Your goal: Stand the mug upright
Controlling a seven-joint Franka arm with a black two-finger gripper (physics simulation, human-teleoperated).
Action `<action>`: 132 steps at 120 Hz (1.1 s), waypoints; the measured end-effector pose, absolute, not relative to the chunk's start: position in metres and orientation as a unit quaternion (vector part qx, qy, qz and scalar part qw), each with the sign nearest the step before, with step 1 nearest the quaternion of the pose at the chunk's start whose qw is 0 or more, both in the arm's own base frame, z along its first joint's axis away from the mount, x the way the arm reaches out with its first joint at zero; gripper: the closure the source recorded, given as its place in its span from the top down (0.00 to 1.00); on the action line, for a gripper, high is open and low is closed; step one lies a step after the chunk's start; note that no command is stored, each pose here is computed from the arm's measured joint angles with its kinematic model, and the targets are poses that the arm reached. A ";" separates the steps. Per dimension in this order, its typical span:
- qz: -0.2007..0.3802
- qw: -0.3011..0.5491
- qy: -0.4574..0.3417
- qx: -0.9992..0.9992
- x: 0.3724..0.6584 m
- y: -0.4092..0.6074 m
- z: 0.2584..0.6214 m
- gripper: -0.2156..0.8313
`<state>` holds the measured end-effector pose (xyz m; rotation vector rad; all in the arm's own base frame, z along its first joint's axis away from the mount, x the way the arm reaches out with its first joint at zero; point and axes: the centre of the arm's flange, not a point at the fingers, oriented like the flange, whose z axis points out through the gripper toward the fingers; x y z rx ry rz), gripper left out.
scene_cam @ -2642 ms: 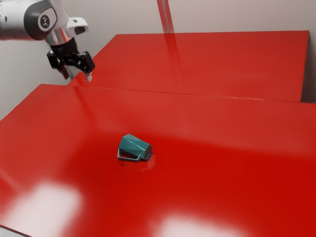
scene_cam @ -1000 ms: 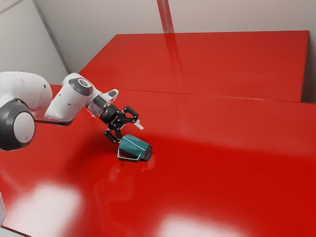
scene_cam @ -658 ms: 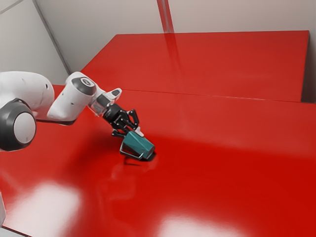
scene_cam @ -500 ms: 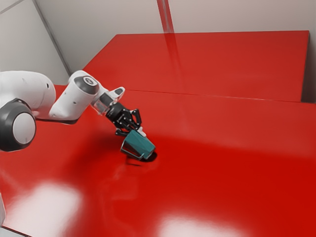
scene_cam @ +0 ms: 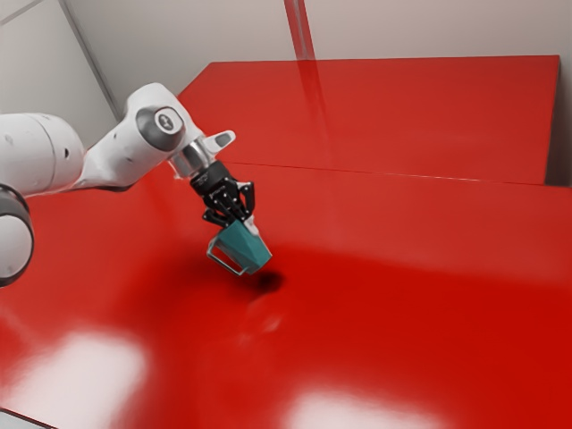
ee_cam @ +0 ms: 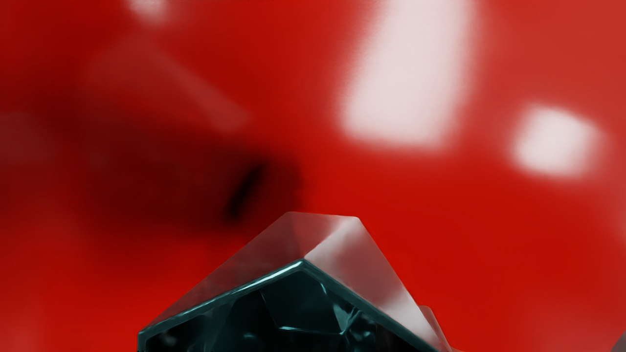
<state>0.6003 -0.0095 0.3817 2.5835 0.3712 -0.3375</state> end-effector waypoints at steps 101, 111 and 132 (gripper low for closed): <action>-0.008 -0.005 0.018 1.000 0.559 -0.036 0.358 0.04; -0.008 -0.005 0.020 1.000 0.560 -0.036 0.352 0.04; -0.002 -0.003 0.023 1.000 0.562 -0.036 0.354 0.25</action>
